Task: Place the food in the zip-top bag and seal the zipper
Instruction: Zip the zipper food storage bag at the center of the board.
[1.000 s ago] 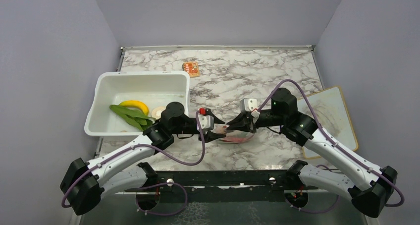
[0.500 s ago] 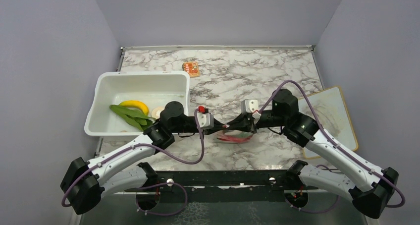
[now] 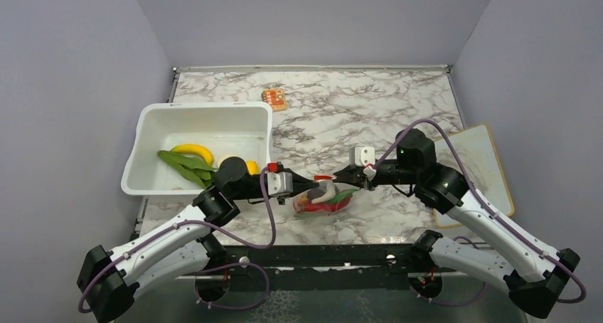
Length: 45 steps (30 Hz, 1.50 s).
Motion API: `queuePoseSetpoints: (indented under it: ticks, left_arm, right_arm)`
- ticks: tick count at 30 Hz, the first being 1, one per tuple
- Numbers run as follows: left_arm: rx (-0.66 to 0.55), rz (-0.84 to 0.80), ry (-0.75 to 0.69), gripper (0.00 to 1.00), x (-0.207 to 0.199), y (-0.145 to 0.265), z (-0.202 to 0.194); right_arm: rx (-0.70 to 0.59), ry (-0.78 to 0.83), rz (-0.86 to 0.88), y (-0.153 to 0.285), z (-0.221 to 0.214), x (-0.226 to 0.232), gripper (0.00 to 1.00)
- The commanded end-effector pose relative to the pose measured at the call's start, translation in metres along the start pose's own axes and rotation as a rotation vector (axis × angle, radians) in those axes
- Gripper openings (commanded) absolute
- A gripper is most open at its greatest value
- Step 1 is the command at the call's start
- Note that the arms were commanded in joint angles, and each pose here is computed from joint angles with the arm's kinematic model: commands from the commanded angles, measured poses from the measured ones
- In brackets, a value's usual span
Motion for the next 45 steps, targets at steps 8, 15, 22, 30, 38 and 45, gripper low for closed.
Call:
queuePoseSetpoints:
  ticks: [8, 15, 22, 30, 38, 45]
  left_arm:
    - [-0.061, 0.056, -0.134, 0.00, 0.000, 0.016, 0.029]
    - [-0.028, 0.145, -0.226, 0.00, 0.005, 0.030, 0.045]
    - [-0.014, 0.232, -0.273, 0.00, 0.009, 0.042, 0.057]
    - [0.050, 0.334, -0.282, 0.00, 0.019, 0.050, 0.061]
    - [0.093, 0.424, -0.307, 0.00, 0.032, 0.053, 0.059]
    - [0.120, 0.430, -0.297, 0.00, 0.041, 0.049, 0.051]
  right_arm:
    - [0.280, -0.007, -0.144, 0.032, -0.023, -0.002, 0.01]
    - [0.387, 0.005, -0.204, 0.050, -0.027, -0.003, 0.01]
    - [0.455, 0.004, -0.244, 0.067, -0.028, 0.001, 0.01]
    - [0.511, 0.009, -0.295, 0.092, -0.022, 0.008, 0.01]
    - [0.621, 0.021, -0.304, 0.118, -0.020, 0.017, 0.01]
    - [0.663, 0.052, -0.356, 0.143, -0.005, 0.017, 0.01]
Point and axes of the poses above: each gripper's point midway between its finger pads, its own y axis back along the fingers, its own x axis along the line the jaws close on, z = x × y, the point moved 7 cm from there along y, back along the fingers, and after that the axes turned 9 degrees about y, right-handed, at the moved point
